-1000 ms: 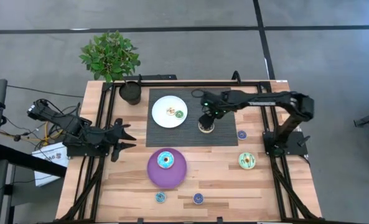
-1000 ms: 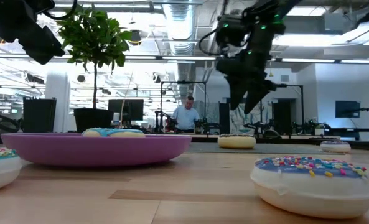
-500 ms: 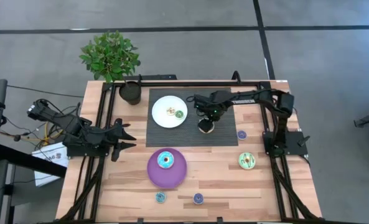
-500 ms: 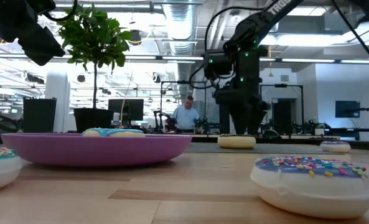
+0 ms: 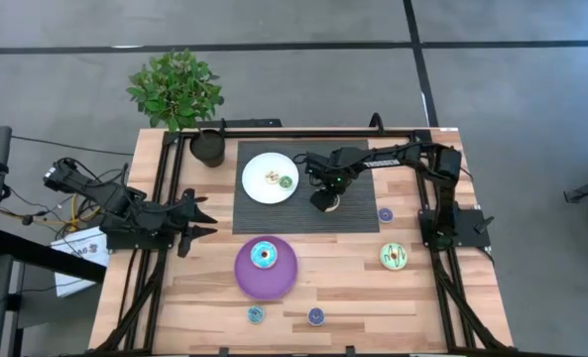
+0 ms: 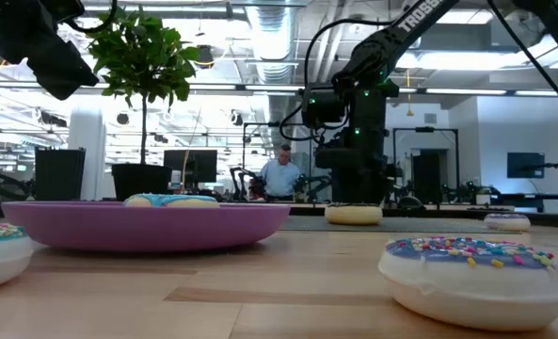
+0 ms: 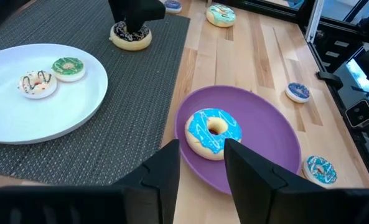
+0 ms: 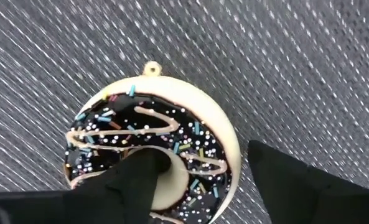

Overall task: Pick & Place donuts
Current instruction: Put the large black donut on the purple plate

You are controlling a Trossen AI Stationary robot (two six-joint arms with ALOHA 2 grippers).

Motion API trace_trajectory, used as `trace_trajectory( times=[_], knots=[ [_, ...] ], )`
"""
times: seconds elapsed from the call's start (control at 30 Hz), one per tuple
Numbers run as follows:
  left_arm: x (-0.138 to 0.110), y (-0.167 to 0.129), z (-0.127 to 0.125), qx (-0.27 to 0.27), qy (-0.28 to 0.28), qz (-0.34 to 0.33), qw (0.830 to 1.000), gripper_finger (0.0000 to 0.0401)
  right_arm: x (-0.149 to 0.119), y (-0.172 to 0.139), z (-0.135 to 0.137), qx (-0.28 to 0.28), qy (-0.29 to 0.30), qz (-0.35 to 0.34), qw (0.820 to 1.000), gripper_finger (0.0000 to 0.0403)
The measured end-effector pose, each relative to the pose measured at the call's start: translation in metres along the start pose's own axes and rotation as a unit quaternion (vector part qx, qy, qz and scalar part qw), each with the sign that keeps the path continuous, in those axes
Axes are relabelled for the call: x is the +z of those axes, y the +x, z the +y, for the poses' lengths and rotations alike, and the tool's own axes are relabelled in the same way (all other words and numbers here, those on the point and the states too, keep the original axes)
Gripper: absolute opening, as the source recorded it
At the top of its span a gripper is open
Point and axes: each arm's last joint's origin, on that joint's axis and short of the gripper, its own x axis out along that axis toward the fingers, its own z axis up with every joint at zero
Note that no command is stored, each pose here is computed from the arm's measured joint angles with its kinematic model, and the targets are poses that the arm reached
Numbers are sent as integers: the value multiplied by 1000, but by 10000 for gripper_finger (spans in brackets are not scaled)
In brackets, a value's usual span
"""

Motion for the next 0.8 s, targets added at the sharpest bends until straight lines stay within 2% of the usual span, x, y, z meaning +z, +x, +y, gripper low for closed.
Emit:
trace_trajectory(
  times=[0.37,0.63,0.8],
  knots=[
    [0,0,0,0,-5,0,1000,116,0,0,1,1,8,-1,1000,112],
    [0,0,0,-1,-19,1,1000,116,-4,-7,1,-1,6,9,1000,96],
    [0,0,0,-1,-19,1,1000,116,-12,-30,7,7,0,-8,1000,95]
  ],
)
